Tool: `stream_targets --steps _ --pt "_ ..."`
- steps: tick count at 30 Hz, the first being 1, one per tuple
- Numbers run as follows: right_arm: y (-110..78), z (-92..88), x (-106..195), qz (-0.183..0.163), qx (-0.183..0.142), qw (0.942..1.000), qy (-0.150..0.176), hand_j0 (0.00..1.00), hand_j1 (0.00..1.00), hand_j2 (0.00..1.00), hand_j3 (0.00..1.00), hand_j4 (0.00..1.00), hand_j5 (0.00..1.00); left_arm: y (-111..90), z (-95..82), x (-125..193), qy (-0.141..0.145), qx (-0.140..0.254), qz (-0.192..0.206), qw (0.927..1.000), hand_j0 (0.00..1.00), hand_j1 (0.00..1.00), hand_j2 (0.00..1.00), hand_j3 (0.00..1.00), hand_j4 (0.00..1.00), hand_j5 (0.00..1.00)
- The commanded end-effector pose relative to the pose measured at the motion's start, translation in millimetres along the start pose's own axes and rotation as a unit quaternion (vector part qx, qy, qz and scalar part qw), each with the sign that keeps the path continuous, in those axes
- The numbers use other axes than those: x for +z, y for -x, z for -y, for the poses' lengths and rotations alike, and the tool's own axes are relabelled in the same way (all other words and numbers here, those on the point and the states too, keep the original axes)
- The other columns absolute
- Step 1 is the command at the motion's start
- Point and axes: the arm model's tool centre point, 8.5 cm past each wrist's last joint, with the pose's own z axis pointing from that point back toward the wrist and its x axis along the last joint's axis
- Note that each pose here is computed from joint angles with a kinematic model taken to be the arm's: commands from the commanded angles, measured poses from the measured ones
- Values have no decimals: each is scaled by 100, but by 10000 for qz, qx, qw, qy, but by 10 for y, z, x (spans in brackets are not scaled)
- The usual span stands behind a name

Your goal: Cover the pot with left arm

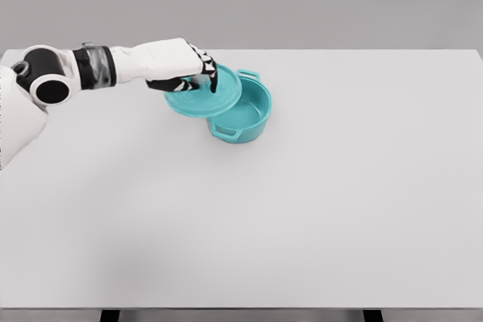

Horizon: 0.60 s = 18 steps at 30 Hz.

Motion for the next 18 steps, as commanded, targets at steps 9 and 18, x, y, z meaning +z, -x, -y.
stream_targets --steps 9,18 --pt "1 -1 0 -2 1 10000 -2 100 100 100 100 100 100 -33 19 -284 -25 162 65 9998 49 49 49 49 49 49" --pt "1 -1 0 -2 1 10000 -2 100 100 100 100 100 100 -82 96 -562 21 358 123 9993 49 49 49 49 49 49"
